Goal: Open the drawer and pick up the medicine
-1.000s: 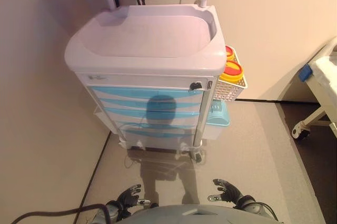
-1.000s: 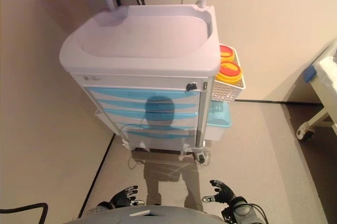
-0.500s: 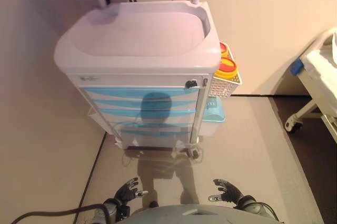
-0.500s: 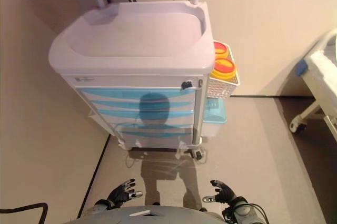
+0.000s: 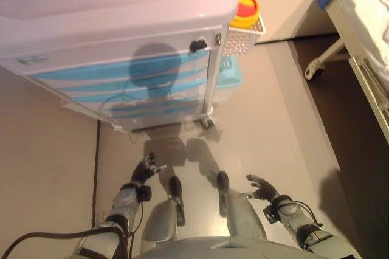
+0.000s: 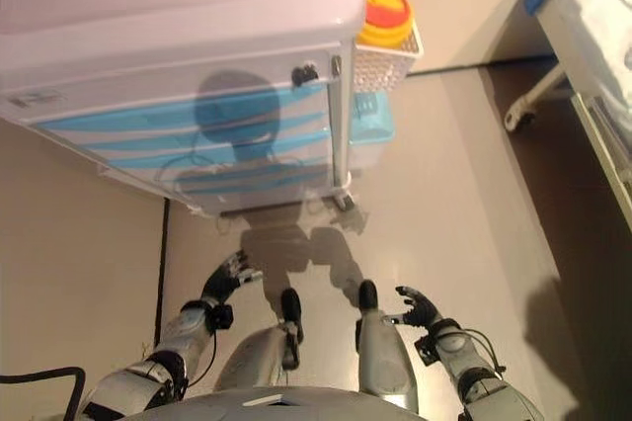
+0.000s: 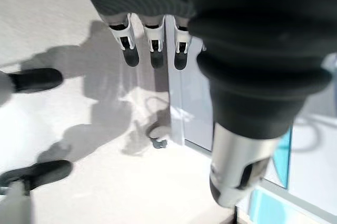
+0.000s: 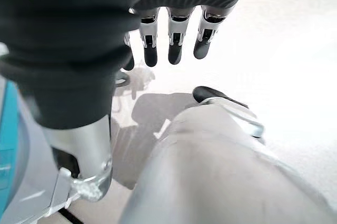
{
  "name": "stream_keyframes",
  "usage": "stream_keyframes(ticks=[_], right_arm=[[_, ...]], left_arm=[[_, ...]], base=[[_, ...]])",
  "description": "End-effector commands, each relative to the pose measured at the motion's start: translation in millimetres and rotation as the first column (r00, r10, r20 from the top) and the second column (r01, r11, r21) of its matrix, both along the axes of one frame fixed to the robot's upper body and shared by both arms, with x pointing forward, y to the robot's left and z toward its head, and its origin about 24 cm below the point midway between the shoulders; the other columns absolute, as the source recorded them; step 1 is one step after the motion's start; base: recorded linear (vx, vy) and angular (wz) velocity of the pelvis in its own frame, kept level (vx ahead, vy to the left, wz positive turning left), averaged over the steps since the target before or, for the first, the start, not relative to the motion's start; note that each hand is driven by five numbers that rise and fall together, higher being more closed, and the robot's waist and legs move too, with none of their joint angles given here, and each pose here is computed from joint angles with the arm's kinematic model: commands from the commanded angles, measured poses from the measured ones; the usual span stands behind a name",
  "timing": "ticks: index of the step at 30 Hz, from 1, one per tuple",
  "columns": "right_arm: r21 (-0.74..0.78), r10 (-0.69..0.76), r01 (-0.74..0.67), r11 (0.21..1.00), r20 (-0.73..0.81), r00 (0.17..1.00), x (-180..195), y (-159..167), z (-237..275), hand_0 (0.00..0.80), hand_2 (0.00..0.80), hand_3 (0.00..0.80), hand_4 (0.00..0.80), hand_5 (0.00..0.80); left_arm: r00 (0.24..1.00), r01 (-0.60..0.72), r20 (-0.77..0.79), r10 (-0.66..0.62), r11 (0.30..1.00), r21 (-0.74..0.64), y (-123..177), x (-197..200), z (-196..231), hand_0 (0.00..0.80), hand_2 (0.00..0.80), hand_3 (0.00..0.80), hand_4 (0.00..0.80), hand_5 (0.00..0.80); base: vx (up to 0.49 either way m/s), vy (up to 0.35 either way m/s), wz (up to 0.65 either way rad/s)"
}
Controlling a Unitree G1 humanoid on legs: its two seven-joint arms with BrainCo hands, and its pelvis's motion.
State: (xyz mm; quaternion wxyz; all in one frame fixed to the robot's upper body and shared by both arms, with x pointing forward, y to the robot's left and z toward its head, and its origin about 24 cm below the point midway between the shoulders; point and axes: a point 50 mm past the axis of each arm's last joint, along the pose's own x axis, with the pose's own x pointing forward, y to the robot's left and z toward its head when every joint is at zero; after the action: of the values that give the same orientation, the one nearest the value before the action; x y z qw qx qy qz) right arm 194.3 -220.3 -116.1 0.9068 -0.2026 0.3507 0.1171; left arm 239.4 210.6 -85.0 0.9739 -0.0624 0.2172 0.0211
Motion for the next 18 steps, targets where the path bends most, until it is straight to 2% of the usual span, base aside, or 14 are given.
stream_keyframes(ticks=[1, 7, 12, 18], right_arm=[[0.003, 0.052, -0.053, 0.999, 0.088, 0.995, 15.5, 3.6, 13.0, 0.000, 0.000, 0.000, 0.000, 0.000], [-0.010, 0.054, -0.053, 0.999, 0.157, 0.986, 34.5, 3.6, 26.7, 0.000, 0.000, 0.000, 0.000, 0.000], [0.000, 0.060, -0.061, 0.998, 0.202, 0.978, 40.1, 5.4, 34.8, 0.000, 0.000, 0.000, 0.000, 0.000], [0.017, 0.074, -0.080, 0.997, 0.229, 0.971, 39.7, 11.5, 37.9, 0.000, 0.000, 0.000, 0.000, 0.000]], left_arm=[[0.964, -0.098, 0.237, 0.116, 0.991, -0.089, 13.8, 25.8, 35.6, 0.000, 0.000, 0.000, 0.000, 0.000], [0.836, -0.052, 0.526, 0.159, 0.976, -0.213, 22.8, 66.0, 100.3, 0.000, 0.000, 0.000, 0.000, 0.000], [0.682, 0.063, 0.709, 0.179, 0.952, -0.301, 30.3, 81.6, 149.9, 0.000, 0.000, 0.000, 0.000, 0.000], [0.511, 0.211, 0.847, 0.149, 0.933, -0.292, 34.5, 93.6, 203.4, 0.000, 0.000, 0.000, 0.000, 0.000]], base=[[-0.113, 0.077, -0.15], [-0.090, 0.078, -0.16], [-0.040, 0.026, -0.05], [-0.006, -0.007, -0.01]])
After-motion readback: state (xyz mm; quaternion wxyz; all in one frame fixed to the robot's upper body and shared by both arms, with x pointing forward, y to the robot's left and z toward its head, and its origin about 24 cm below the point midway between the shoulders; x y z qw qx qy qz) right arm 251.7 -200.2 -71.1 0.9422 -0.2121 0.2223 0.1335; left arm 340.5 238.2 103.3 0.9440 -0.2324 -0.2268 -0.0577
